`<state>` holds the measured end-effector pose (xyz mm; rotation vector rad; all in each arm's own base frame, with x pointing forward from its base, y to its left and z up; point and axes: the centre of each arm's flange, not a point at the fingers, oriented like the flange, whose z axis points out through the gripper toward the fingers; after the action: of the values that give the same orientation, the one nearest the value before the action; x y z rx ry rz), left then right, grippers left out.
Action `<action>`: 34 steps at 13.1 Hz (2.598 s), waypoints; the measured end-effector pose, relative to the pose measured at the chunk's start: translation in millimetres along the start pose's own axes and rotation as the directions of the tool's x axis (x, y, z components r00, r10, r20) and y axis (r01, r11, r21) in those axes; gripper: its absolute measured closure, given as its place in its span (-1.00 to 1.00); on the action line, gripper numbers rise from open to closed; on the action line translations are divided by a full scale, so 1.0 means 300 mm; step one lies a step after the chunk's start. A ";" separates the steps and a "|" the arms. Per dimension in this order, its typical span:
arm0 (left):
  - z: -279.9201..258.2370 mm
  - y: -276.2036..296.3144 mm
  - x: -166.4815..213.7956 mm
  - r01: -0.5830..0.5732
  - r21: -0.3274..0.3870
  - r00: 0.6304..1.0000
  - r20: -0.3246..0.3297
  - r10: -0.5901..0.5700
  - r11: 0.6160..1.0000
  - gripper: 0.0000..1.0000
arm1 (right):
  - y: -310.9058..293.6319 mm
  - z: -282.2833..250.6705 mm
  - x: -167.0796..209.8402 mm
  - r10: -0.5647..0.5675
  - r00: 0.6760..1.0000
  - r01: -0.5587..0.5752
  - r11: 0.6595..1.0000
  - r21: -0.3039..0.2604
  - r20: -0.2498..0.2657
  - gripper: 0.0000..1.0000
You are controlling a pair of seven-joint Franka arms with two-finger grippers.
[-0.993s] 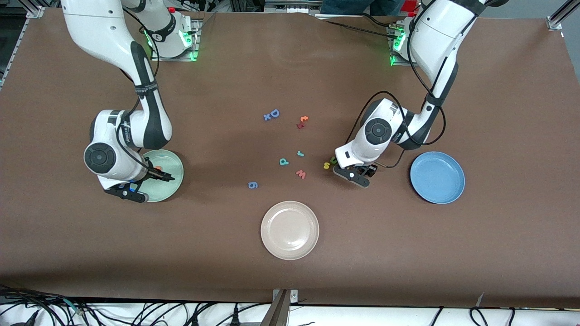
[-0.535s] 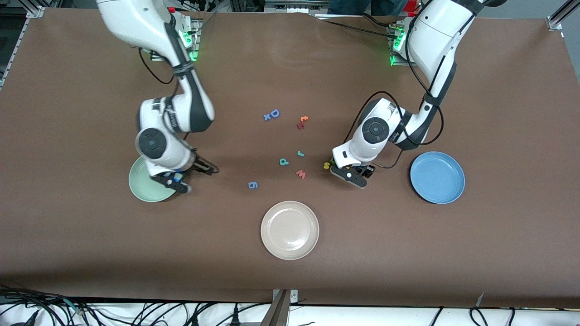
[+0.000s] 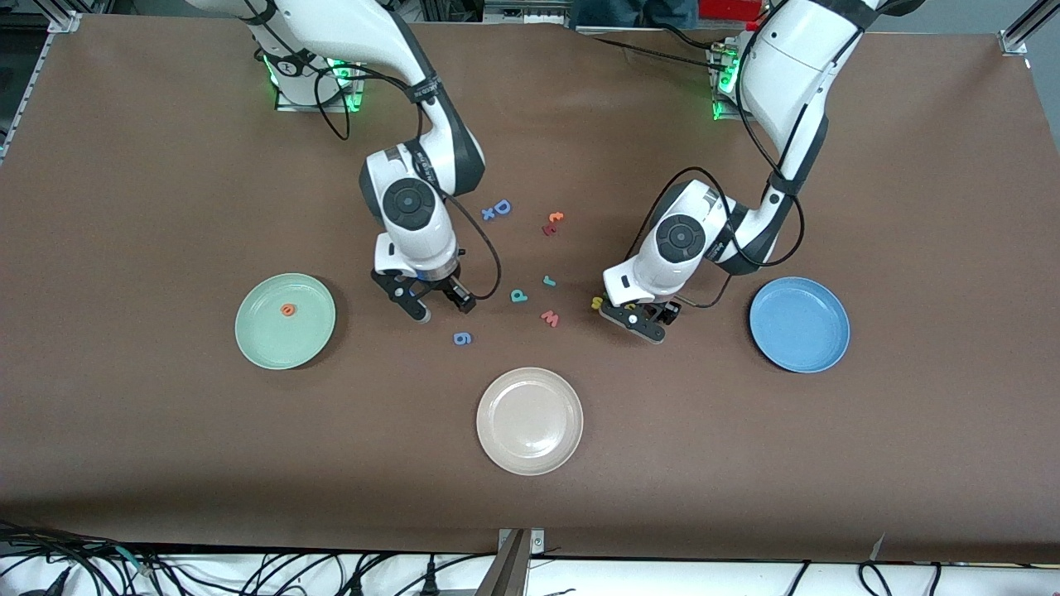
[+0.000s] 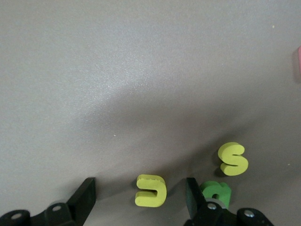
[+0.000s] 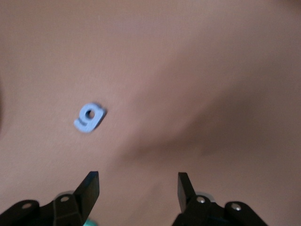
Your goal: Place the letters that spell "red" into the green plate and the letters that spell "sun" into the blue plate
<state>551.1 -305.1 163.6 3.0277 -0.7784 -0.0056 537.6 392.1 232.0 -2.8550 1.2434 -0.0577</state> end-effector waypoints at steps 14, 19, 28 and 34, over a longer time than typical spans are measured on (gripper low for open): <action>-0.019 -0.010 0.016 -0.004 0.010 1.000 -0.014 0.004 1.000 0.35 | -0.151 0.184 -0.269 0.211 0.976 -0.213 0.976 0.036 0.045 -0.42; -0.039 -0.109 0.036 0.006 0.040 1.000 -0.031 -0.005 0.999 0.37 | -0.155 0.179 -0.271 0.210 0.977 -0.212 0.976 0.041 0.046 0.04; -0.264 -0.597 -0.009 -0.029 0.094 1.000 -0.009 0.030 0.995 0.46 | -0.171 0.077 -0.191 0.124 0.992 -0.124 0.992 -0.001 0.026 0.46; -0.268 -0.980 -0.225 -0.099 0.015 0.993 0.071 0.098 0.995 0.46 | -0.018 -0.181 0.282 -0.196 0.979 0.202 0.954 -0.219 0.048 0.46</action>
<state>634.3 -13.8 239.4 3.0171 -0.9375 -0.1045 596.8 333.3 288.2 -3.1539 1.0120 0.1221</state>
